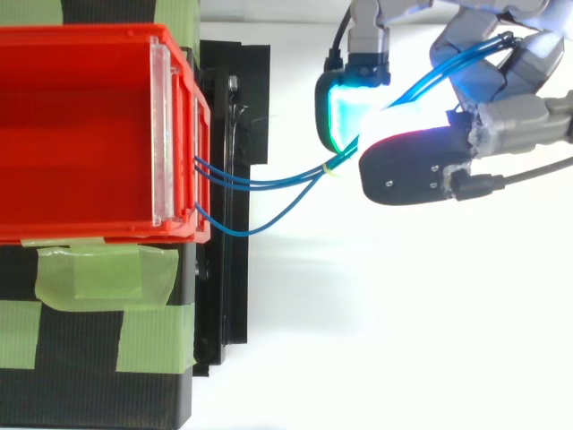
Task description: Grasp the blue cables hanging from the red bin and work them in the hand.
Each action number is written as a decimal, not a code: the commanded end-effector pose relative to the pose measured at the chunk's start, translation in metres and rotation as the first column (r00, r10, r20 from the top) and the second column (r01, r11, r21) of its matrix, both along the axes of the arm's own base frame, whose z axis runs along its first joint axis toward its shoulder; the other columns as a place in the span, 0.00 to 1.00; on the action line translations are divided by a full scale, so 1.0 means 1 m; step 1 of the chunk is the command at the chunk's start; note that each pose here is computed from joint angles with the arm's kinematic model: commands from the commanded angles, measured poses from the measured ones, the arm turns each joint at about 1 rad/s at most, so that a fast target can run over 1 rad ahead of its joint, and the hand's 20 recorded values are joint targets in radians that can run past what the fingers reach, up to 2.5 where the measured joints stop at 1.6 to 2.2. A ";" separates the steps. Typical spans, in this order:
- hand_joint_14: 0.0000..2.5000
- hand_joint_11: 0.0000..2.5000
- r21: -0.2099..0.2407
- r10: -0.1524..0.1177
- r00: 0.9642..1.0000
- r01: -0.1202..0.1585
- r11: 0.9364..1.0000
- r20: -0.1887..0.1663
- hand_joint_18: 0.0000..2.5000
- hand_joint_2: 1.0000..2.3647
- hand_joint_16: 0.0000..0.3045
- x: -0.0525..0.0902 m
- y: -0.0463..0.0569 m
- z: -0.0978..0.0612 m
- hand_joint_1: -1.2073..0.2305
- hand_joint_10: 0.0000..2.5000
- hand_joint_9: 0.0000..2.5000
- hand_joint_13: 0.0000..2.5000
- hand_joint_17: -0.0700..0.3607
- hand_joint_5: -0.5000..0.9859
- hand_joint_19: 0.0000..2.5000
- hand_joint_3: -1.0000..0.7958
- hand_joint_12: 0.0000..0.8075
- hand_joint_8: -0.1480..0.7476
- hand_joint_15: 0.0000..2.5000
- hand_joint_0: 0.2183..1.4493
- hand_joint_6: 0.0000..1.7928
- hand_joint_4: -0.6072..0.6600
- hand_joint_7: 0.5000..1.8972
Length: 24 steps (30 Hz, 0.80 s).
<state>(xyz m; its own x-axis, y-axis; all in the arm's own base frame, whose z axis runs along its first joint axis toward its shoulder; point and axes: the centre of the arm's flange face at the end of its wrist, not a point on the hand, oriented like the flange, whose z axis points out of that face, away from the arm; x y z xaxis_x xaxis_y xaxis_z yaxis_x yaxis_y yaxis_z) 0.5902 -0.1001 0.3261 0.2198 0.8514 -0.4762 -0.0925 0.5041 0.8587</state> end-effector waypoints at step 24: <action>1.00 1.00 -0.045 -0.007 1.000 0.007 0.999 0.009 1.00 0.01 0.70 0.003 -0.004 0.008 0.39 1.00 0.77 0.83 0.53 0.49 0.29 0.62 0.90 0.81 0.83 0.71 0.20 0.62 0.57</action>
<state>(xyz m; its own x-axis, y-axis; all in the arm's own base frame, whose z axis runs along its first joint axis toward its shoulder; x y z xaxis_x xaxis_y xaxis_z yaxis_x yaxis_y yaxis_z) 0.5930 -0.1036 0.3330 0.2280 0.8279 -0.5124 -0.0937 0.5425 0.8348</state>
